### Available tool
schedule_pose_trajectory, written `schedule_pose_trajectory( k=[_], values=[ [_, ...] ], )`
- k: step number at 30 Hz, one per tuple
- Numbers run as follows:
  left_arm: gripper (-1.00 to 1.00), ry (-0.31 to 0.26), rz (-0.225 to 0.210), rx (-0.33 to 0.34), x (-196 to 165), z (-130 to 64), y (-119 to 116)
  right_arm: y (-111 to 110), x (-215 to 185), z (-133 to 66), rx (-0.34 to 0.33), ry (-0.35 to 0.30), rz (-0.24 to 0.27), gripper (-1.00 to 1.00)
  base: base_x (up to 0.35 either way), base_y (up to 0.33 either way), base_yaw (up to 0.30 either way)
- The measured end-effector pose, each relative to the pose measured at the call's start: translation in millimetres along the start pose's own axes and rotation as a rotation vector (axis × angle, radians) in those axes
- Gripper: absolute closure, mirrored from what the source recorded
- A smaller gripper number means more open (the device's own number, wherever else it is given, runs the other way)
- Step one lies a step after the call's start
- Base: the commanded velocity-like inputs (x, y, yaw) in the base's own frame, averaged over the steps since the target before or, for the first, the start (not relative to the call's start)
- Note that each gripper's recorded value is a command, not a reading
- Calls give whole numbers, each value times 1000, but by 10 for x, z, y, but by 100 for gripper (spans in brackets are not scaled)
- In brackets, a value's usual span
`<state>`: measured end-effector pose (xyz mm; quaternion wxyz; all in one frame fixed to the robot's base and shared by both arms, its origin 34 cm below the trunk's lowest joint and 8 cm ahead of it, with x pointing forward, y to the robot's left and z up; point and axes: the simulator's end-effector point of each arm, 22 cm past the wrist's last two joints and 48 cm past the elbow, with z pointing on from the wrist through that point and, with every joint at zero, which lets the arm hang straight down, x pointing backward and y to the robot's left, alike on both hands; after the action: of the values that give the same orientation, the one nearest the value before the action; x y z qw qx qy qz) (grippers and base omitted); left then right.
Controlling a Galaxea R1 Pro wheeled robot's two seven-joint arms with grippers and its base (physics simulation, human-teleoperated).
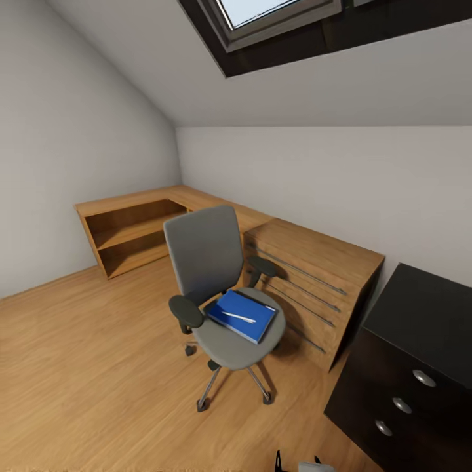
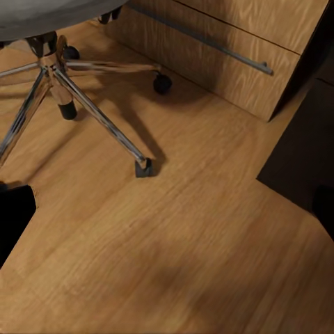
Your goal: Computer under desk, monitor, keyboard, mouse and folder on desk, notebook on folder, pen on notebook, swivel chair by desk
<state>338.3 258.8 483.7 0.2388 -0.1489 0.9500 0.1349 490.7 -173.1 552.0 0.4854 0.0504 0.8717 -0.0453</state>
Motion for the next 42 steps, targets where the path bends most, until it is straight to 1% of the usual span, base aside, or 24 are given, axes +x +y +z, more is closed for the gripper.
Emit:
schedule_pose_trajectory(
  k=[8, 18, 21, 22, 23, 31, 32, 33, 35, 36, 37, 38, 41, 42],
  values=[
    [-100, 9, 3, -3, 36, 5, 12, 0, 35, -2, -2, 7, -4, -100, 0, 0, 149],
    [-100, 10, 4, -4, 41, 8, 20, -8, 32, 0, -3, 3, -4, -100, 0, 0, 24],
    [-100, 2, -1, -7, 21, 13, 34, -3, 24, 1, -3, 1, -1, -100, 0, 0, 2],
    [-100, -4, -6, -8, 6, 14, 40, -1, 22, 1, -3, 0, 1, -100, 0, 0, 0],
    [-100, -87, -75, -20, -186, 23, 103, 28, 9, 0, -6, -2, 7, -100, 0, 0, 0],
    [-100, -103, -94, -28, -232, 32, 144, 43, -24, 2, -12, -14, 10, -100, 0, 0, 0],
    [-100, -106, -100, -34, -255, 47, 182, 38, -33, 6, -12, -17, 10, -100, 0, 0, 0],
    [-100, -122, -135, -58, -389, 106, 342, 65, -80, 32, -21, -24, 13, -100, 0, 0, 0],
    [-100, -131, -154, -61, -472, 124, 380, 86, -111, 56, -28, -25, 14, -100, 0, 0, 0],
    [-100, -142, -172, -58, -568, 135, 399, 115, -168, 101, -38, -29, 12, -100, 0, 0, 0],
    [-100, -147, -181, -56, -619, 139, 404, 135, -211, 135, -45, -32, 11, -100, 0, 0, 0],
    [-100, -156, -194, -37, -781, 140, 391, 229, -371, 252, -72, -40, 4, -100, 0, 0, 0],
    [-100, -149, -196, -2, -975, 123, 318, 328, -566, 401, -97, -38, -5, -100, 0, 0, 0],
    [-100, -140, -195, 28, -1128, 95, 251, 376, -687, 499, -112, -31, -20, -100, 0, 0, 0]
  ],
)
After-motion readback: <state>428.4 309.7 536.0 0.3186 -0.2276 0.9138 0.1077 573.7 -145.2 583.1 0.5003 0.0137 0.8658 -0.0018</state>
